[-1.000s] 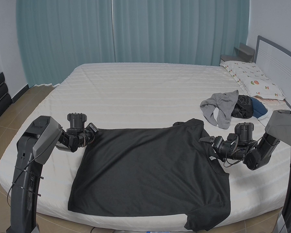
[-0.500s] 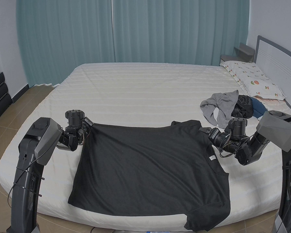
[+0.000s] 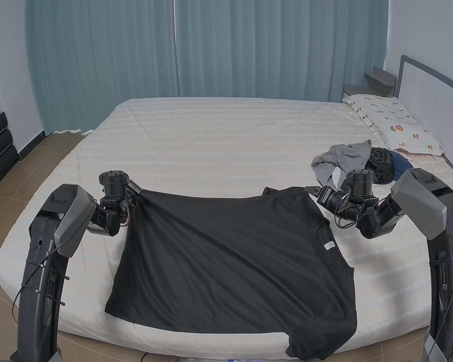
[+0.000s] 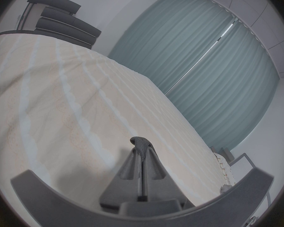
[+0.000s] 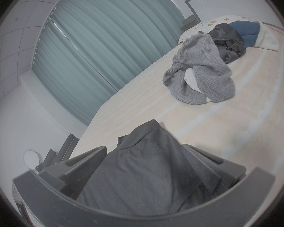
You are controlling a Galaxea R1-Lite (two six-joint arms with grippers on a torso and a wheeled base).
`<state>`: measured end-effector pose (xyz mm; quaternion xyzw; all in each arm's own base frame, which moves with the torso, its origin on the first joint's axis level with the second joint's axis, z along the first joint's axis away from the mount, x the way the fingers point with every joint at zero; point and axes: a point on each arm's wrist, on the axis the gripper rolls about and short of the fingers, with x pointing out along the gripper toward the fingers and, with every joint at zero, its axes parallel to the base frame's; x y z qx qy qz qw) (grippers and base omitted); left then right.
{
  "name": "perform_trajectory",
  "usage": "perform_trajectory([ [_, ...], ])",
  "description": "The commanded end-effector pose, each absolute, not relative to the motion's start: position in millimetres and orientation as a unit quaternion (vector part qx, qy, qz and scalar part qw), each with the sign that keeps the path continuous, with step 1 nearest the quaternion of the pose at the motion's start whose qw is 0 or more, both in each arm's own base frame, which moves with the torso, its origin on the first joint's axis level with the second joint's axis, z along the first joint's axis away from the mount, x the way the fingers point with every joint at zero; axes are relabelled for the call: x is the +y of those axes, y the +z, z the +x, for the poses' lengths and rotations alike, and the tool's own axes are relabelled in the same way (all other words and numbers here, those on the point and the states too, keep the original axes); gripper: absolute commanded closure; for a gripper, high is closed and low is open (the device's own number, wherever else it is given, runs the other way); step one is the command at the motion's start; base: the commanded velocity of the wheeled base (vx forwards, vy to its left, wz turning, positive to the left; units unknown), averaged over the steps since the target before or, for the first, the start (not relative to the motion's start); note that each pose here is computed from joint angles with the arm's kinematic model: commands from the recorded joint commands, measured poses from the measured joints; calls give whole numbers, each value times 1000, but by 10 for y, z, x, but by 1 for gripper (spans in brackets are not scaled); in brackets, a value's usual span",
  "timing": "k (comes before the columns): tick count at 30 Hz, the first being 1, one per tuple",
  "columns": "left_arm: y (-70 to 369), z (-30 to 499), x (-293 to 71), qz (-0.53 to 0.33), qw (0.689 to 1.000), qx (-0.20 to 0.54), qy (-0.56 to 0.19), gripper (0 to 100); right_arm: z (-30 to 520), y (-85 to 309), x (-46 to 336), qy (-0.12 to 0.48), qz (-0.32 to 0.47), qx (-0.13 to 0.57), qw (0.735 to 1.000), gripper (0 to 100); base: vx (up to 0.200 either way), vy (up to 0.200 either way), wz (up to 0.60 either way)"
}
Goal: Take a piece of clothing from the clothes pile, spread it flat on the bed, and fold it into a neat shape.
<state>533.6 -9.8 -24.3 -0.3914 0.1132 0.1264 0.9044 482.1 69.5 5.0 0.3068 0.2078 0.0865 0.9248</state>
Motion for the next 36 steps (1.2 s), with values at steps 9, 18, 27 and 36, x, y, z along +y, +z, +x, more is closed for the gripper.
perform_trajectory([
  [9, -256, 5325, -102, -394, 903, 116, 128, 100, 5274, -435, 809, 90, 300, 202, 928, 0, 0, 0, 0],
  [18, -256, 5321, -102, -394, 903, 117, 128, 100, 5431, -485, 888, 75, 296, 181, 935, 100, 0, 0, 0],
  [27, -237, 5332, -94, -395, 903, 108, 126, 100, 5458, -403, 856, 70, 300, 173, 936, 100, 0, 0, 0],
  [36, -186, 5346, -86, -395, 905, 100, 124, 100, 5553, -184, 712, 31, 303, 115, 945, 100, 0, 0, 0],
])
